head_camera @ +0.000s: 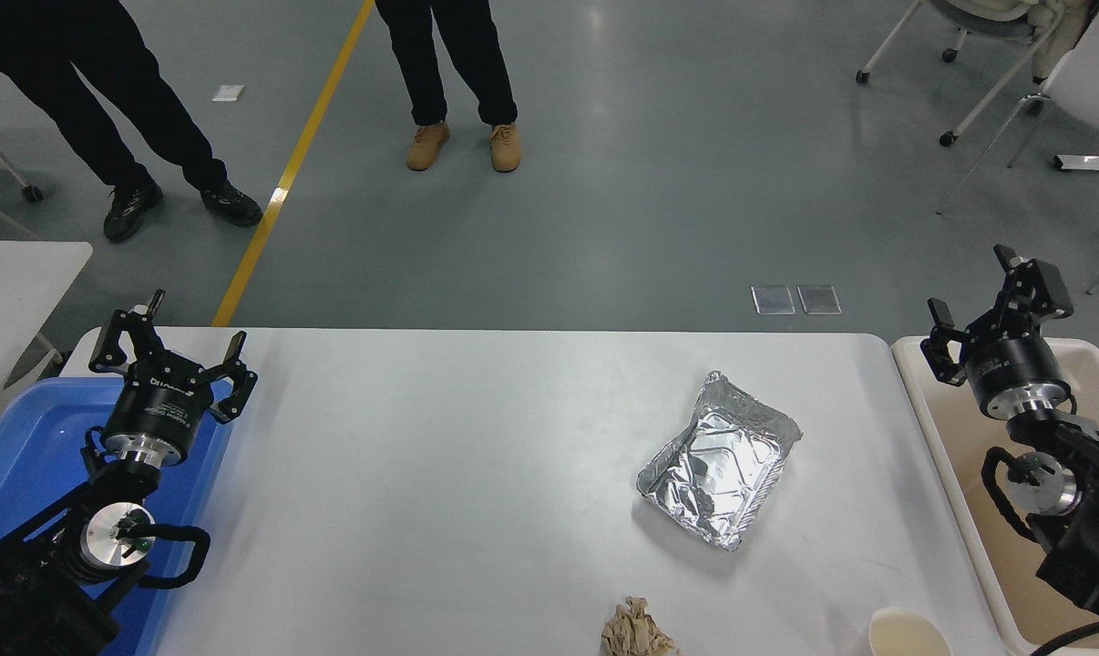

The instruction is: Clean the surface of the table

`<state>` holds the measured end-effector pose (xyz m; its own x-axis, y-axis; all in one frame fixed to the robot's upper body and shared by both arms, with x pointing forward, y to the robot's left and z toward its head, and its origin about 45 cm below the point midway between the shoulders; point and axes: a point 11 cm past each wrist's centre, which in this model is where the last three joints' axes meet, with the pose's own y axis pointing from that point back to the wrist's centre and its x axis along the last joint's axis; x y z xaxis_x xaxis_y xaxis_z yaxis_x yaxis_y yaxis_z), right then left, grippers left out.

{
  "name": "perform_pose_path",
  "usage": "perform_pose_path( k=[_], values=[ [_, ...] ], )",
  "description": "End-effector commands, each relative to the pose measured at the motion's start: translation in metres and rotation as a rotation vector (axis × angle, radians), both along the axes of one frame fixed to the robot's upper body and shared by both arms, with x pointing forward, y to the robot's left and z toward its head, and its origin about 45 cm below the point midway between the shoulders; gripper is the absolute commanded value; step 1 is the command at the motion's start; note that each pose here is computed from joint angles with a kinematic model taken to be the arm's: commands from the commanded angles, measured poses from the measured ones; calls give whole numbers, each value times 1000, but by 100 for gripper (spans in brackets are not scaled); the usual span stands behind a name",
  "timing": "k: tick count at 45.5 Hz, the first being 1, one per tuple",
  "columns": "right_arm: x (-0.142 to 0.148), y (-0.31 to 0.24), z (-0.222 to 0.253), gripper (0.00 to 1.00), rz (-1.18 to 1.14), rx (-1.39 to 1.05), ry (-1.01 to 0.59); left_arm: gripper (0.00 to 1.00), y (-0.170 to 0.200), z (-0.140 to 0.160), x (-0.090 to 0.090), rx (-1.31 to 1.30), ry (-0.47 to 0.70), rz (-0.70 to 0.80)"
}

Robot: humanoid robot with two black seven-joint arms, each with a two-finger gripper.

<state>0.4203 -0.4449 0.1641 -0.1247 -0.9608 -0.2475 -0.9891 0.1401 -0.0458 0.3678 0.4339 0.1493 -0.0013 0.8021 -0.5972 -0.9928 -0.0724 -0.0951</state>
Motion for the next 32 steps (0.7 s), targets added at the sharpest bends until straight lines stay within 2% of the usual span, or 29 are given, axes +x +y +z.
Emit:
perform_pose_path(
  k=[1, 32],
  values=[
    [0, 0, -1, 99, 0, 0, 1, 99, 0, 0, 0, -1, 0, 1],
    [-1, -4, 1, 99, -4, -8, 2, 99, 0, 0, 0, 0, 0, 0]
  ],
)
